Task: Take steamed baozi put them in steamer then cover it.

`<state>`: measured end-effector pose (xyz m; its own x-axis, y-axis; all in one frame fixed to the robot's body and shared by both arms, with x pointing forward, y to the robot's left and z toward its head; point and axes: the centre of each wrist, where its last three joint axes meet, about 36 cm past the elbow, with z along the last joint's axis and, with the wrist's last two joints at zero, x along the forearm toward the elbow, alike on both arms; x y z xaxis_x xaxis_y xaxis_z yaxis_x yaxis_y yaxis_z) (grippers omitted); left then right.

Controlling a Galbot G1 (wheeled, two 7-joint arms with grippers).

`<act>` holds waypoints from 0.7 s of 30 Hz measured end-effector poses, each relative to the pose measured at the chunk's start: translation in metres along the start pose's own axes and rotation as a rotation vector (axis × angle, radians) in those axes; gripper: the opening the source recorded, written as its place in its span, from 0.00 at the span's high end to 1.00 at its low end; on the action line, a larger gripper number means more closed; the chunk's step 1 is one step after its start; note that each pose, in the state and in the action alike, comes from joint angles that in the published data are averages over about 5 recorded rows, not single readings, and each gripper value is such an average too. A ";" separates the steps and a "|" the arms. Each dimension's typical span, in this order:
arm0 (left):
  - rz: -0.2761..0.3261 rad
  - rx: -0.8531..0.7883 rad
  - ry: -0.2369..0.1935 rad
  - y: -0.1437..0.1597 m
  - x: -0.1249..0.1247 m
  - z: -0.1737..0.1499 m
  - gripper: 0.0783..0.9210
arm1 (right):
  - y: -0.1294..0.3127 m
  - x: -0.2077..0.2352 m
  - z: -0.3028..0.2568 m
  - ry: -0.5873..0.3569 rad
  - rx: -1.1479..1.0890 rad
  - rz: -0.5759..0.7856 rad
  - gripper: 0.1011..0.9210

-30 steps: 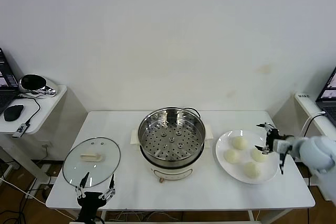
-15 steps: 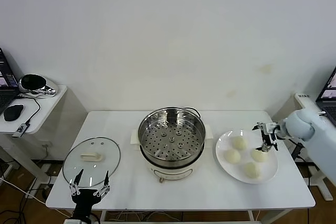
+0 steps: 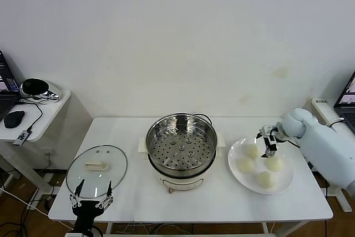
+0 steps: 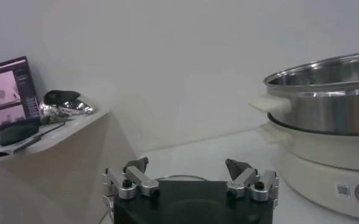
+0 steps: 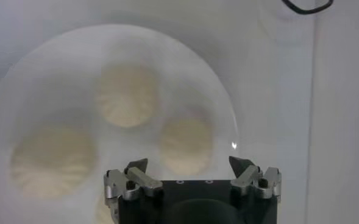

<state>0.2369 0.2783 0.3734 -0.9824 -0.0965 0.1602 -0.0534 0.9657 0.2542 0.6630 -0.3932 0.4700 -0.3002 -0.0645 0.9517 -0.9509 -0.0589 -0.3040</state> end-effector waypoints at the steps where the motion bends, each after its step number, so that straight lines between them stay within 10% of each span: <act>1: -0.001 -0.001 0.000 0.000 0.000 0.000 0.12 | -0.001 -0.003 -0.001 0.003 -0.001 -0.005 0.12; 21: 0.004 -0.002 -0.004 0.002 -0.003 0.001 0.12 | -0.009 -0.029 -0.009 0.028 -0.002 -0.032 0.18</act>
<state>0.2398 0.2804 0.3726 -0.9833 -0.0921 0.1570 -0.0496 0.9655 0.2555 0.6793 -0.3814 0.4458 -0.2718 -0.0343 0.9617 -0.9601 -0.0582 -0.2734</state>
